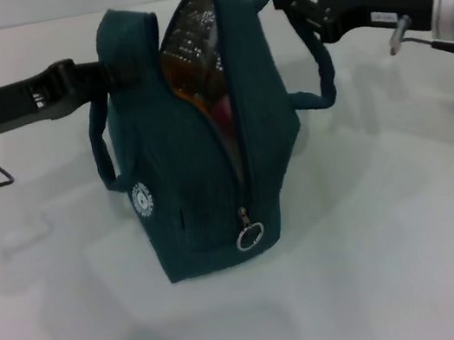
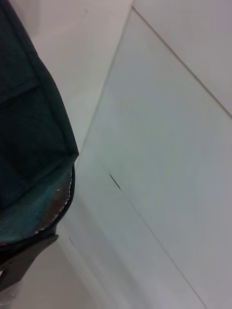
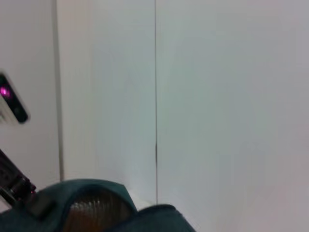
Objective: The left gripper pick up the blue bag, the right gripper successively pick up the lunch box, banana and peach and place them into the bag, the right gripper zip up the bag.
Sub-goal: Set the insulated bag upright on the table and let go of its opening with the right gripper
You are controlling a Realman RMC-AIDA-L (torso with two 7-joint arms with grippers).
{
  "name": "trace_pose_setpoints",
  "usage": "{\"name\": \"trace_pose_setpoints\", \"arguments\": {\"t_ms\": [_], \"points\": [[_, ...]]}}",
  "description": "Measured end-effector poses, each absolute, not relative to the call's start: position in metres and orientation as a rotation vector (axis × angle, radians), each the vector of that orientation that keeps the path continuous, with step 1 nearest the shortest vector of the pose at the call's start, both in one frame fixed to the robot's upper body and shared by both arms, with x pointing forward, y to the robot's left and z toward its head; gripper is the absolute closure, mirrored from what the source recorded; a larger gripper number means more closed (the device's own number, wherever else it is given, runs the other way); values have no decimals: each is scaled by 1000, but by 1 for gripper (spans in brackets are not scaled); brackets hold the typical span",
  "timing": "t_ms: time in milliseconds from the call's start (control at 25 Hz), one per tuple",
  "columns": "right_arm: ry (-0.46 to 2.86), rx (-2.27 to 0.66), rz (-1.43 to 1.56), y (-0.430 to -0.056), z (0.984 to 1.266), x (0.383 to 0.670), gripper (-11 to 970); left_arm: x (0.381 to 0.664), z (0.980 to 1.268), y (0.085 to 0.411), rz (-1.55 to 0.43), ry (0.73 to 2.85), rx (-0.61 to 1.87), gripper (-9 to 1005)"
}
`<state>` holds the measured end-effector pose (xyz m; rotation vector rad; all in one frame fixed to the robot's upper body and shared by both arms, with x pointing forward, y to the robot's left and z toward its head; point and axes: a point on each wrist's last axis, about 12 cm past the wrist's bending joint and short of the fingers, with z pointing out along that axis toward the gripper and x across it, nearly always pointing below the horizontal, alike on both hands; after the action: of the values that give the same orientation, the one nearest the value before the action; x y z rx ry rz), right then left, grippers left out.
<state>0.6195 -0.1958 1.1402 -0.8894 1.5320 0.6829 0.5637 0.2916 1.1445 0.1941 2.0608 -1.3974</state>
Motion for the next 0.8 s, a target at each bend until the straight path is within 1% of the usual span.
{"name": "trace_pose_setpoints", "arguments": {"t_ms": [160, 440, 600, 800], "points": [[1506, -865, 697, -202, 1142, 616, 887, 565, 1148, 286, -1421, 2018, 209, 942], [1478, -857, 726, -212, 1143, 605, 889, 565, 1147, 274, -1468, 2003, 233, 943], [1456, -823, 758, -233, 1149, 592, 890, 560, 1142, 268, -1534, 1998, 227, 943], [1433, -723, 781, -274, 1159, 574, 890, 555, 1134, 257, -1601, 1995, 247, 942]]}}
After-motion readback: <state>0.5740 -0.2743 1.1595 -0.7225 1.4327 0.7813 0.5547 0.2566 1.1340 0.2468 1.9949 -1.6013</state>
